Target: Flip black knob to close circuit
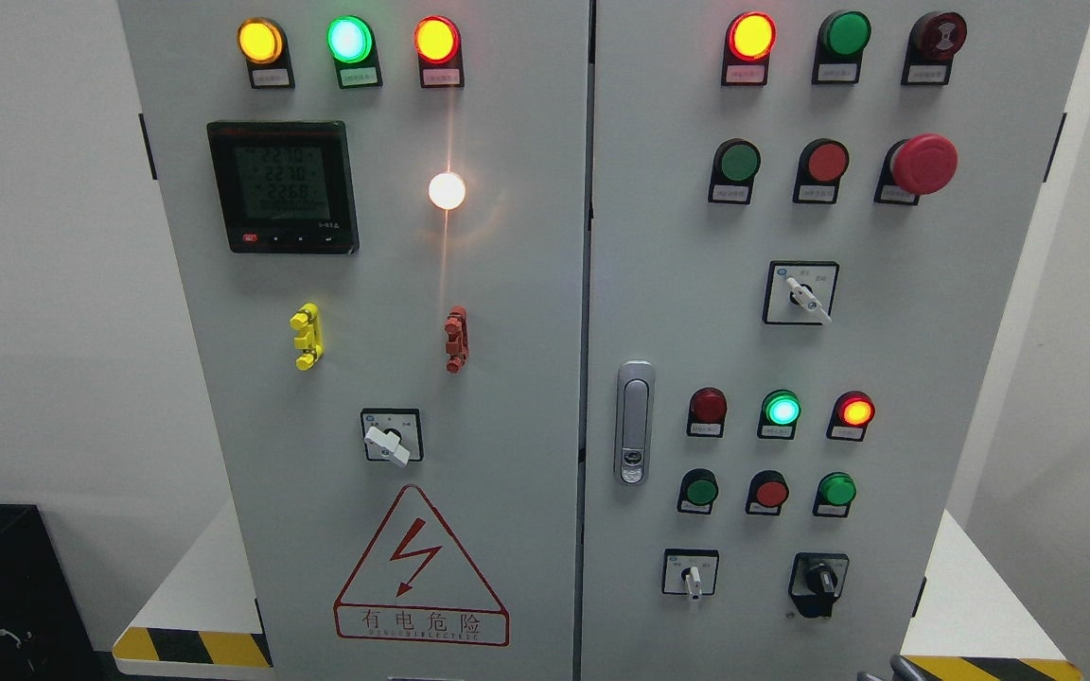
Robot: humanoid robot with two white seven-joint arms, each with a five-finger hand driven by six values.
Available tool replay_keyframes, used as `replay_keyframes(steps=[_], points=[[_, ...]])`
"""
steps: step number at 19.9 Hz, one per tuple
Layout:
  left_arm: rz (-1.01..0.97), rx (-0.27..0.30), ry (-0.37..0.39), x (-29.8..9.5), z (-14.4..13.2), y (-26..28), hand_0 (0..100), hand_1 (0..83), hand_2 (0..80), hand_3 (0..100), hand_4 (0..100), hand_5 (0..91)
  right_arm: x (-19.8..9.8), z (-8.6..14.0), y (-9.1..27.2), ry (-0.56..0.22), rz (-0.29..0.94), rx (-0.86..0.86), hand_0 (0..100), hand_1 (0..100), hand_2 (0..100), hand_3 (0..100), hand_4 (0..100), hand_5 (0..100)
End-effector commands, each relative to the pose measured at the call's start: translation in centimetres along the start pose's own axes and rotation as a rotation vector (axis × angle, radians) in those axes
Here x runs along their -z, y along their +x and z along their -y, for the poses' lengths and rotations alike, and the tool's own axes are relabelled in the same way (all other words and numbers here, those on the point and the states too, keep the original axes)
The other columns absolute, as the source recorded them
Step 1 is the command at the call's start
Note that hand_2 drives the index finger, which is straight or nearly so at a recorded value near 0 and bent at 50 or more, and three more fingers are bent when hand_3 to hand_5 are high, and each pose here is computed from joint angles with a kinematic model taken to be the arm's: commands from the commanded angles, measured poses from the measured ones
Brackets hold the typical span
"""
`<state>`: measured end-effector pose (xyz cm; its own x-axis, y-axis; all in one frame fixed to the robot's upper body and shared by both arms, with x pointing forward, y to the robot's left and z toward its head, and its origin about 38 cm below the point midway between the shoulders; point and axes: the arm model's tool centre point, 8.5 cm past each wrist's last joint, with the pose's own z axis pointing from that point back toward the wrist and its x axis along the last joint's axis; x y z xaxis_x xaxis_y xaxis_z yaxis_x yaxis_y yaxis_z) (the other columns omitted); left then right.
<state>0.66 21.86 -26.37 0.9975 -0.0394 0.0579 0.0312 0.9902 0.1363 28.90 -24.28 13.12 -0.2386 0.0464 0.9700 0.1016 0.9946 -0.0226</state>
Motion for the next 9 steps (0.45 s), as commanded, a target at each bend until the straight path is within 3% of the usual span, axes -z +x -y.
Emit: replay_keyframes(steps=[1,4,9], points=[[0.008,-0.004,-0.004,0.01,0.17,-0.34,12,55.6,0.0,0,0,0.0,-0.83,-1.23,-0.27,0.077,0.004,0.122,0,0,1,8,4,0],[0.008,-0.004,-0.004,0.01,0.17,-0.34,12,55.6,0.0,0,0,0.0,-1.17,-1.57,-0.33,0.134,0.005,0.149,0,0,0,0,0,0],[0.007,-0.004,-0.004,0.00,0.17,-0.43,12,55.6,0.0,0,0,0.0,-1.25,-1.49,-0.45,0.134,0.006,0.151,0,0,0,0,0,0]])
